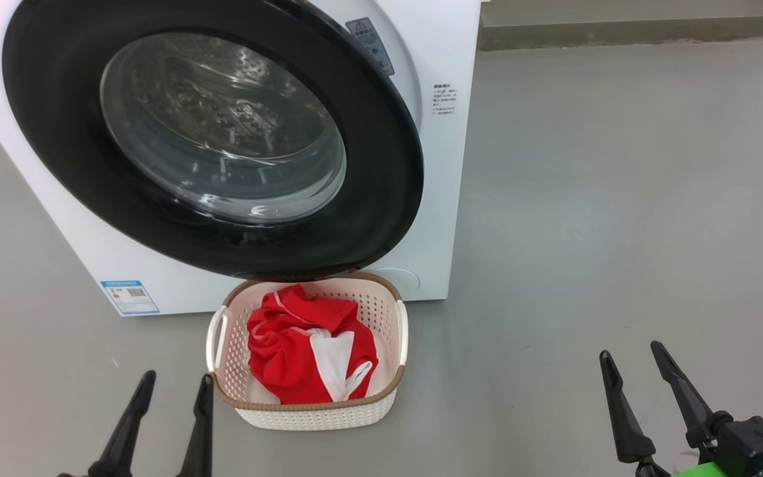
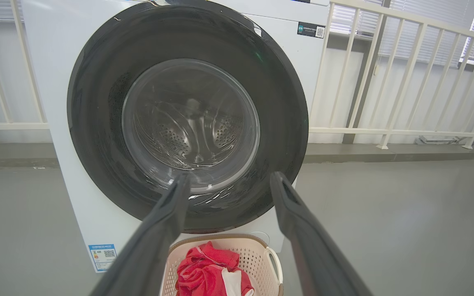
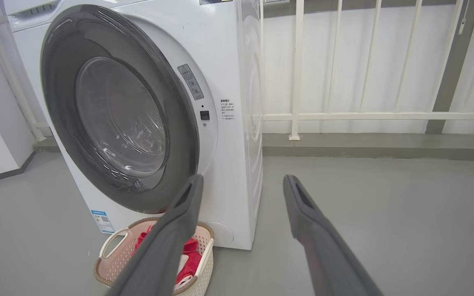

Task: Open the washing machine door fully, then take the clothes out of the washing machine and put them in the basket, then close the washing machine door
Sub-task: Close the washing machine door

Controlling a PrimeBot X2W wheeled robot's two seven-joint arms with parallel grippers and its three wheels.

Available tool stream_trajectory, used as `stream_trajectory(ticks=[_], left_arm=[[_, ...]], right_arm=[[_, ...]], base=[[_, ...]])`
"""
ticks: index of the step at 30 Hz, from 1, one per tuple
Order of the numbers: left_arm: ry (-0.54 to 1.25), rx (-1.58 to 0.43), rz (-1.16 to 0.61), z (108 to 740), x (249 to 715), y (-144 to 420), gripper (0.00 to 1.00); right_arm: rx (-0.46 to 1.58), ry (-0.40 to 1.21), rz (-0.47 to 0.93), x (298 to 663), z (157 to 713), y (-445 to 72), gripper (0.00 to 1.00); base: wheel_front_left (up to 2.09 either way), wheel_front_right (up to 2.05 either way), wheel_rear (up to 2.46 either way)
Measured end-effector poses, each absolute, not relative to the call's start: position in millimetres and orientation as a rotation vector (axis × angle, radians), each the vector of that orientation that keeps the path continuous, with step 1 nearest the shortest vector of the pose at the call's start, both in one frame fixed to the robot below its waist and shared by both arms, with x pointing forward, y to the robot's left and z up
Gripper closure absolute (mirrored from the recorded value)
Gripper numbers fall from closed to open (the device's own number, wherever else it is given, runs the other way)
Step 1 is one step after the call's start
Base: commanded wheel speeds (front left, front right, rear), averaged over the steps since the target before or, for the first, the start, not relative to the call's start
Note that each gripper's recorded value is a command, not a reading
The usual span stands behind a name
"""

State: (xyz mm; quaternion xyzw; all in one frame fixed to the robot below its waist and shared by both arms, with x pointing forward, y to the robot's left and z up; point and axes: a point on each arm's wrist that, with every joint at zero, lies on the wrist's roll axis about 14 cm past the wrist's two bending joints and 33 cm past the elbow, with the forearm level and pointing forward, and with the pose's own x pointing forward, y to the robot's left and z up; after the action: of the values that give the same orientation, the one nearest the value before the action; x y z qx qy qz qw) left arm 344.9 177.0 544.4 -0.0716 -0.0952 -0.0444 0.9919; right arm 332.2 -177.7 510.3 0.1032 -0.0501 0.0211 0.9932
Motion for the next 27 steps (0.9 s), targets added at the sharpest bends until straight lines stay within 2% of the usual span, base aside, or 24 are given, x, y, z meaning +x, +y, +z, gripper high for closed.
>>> stream_trajectory(ticks=[2, 3, 5, 15, 27], left_arm=[[-0.192, -0.146, -0.088, 544.4, 344.3, 177.1, 0.00], [-0.192, -0.146, -0.090, 544.4, 343.8, 176.9, 0.00], [-0.192, -0.143, -0.087, 544.1, 342.8, 177.3, 0.00], [-0.182, -0.139, -0.051, 539.4, 332.7, 183.8, 0.00], [-0.170, -0.159, -0.007, 535.5, 338.9, 192.9, 0.00]], right_arm=[[0.207, -0.100, 0.044, 332.8, 510.3, -177.3, 0.00], [0.207, -0.100, 0.046, 333.2, 510.3, -176.6, 0.54], [0.207, -0.099, 0.053, 334.3, 510.1, -174.6, 1.00], [0.213, -0.061, 0.153, 350.2, 503.6, -141.8, 1.00], [0.167, -0.088, 0.359, 414.0, 521.0, -72.0, 1.00]], base=[[0.00, 0.00, 0.00], [0.00, 0.00, 0.00], [0.00, 0.00, 0.00], [0.00, 0.00, 0.00], [0.00, 0.00, 0.00]])
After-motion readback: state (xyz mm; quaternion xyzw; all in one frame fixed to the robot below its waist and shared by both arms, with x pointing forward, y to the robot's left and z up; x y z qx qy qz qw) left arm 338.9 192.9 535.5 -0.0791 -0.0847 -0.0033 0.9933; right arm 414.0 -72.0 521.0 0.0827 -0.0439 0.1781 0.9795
